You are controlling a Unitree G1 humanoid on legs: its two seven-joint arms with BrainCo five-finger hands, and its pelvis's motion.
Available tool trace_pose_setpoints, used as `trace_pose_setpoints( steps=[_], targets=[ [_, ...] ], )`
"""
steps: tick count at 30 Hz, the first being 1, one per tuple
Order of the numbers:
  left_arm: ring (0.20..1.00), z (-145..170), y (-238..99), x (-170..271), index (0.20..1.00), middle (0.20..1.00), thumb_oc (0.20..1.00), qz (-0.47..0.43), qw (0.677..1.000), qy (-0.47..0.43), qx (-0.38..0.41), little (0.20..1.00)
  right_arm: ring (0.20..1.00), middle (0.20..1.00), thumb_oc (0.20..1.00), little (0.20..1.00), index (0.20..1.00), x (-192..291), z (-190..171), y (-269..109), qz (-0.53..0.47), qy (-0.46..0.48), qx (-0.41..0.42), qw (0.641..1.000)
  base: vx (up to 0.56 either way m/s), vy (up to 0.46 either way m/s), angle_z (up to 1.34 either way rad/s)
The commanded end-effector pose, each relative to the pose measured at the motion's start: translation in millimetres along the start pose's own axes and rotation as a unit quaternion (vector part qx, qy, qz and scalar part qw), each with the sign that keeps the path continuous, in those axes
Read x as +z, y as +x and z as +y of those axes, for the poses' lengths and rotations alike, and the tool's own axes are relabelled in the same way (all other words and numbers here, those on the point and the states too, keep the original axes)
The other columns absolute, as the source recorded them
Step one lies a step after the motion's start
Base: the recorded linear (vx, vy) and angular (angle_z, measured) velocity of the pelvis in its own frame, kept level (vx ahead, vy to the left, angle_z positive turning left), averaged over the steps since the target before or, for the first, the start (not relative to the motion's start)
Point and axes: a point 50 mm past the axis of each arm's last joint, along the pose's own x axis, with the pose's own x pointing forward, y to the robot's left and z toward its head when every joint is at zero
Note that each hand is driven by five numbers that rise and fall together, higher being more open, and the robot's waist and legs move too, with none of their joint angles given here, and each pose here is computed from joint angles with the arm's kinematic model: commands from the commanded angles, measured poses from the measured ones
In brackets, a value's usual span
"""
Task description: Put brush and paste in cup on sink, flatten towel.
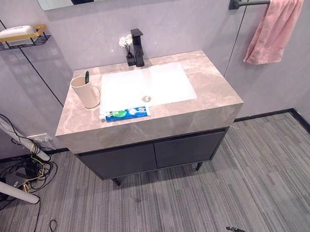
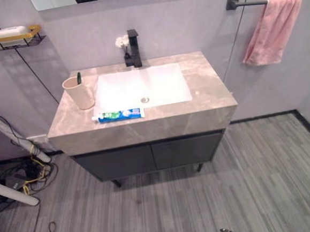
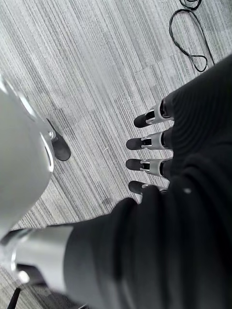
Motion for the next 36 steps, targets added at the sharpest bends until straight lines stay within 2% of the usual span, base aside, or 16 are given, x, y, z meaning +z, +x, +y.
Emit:
trace_pose_setpoints(
  steps=[1, 36],
  targets=[
    [1.0, 8.6, 0.3, 3.6, 1.0, 1.0, 1.0, -0.004, 1.0, 0.019, 0.006, 1.0, 1.0, 1.0, 1.0, 1.0, 1.0, 0.0, 7.3, 1.5, 0.009, 0.027, 0.003, 1.0, 0.0, 0.0, 0.0],
    [1.0, 9.6, 0.0, -1.1, 1.0, 1.0, 1.0, 0.008, 0.999, 0.038, 0.008, 1.0, 1.0, 1.0, 1.0, 1.0, 1.0, -0.7, 10.3, 1.9, 0.014, -0.004, 0.003, 1.0, 0.0, -0.001, 0.01]
  ],
)
